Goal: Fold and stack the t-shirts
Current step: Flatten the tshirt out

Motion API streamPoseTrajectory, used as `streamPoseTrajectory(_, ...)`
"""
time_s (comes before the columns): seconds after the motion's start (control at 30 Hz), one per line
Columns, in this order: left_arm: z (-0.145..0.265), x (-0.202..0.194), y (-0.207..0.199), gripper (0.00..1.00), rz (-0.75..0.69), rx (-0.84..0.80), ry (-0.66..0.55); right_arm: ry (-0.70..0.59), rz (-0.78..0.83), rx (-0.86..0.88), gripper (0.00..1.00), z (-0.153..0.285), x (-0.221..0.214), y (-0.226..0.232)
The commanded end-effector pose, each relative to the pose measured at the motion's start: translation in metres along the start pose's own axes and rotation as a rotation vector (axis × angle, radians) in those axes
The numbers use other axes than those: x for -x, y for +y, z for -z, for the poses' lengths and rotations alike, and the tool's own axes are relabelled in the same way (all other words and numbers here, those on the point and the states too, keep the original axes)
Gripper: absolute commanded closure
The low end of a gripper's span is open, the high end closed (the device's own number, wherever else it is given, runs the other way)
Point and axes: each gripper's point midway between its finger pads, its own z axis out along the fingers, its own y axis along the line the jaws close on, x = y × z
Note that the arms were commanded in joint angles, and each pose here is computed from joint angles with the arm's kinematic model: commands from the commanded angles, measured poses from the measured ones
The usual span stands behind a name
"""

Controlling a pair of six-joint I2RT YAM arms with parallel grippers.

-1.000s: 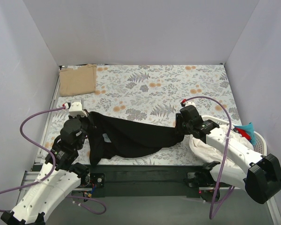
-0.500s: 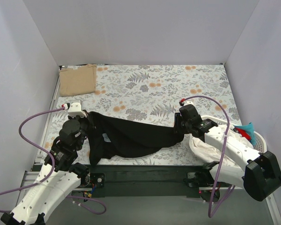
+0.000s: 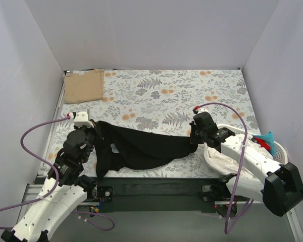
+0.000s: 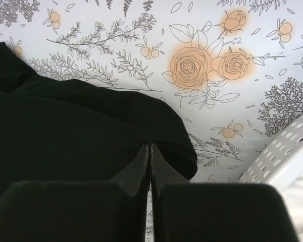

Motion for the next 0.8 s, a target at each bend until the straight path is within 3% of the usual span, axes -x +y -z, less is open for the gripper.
streamPoseTrajectory(0.0, 0.003, 0.010, -0.006, 1.00, -0.002, -0.043, -0.038, -0.114, 0.002, 0.039, 0.99, 0.019, 0.042, 0.012)
streamPoseTrajectory(0.2, -0.005, 0.005, -0.014, 1.00, -0.039, -0.060, 0.020, -0.264, 0.019, 0.050, 0.99, 0.074, 0.099, 0.021)
streamPoseTrajectory(0.3, -0.011, 0.009, -0.035, 1.00, -0.076, -0.152, 0.067, -0.356, 0.036, 0.027, 0.99, 0.109, 0.126, 0.017)
streamPoseTrajectory(0.43, -0.013, 0.038, -0.066, 1.00, -0.080, -0.276, 0.057, -0.569, 0.025, 0.025, 0.99, 0.190, 0.179, 0.016)
streamPoseTrajectory(0.57, -0.010, 0.063, -0.080, 1.00, -0.091, -0.338, 0.034, -0.749, 0.001, 0.020, 0.99, 0.262, 0.203, 0.006)
streamPoseTrajectory(0.67, -0.011, 0.056, -0.091, 1.00, -0.132, -0.400, 0.093, -0.840, -0.018, -0.017, 0.99, 0.300, 0.205, -0.010)
streamPoseTrajectory(0.77, -0.021, 0.019, -0.097, 1.00, -0.151, -0.427, 0.230, -0.859, -0.032, -0.061, 0.99, 0.307, 0.196, -0.024)
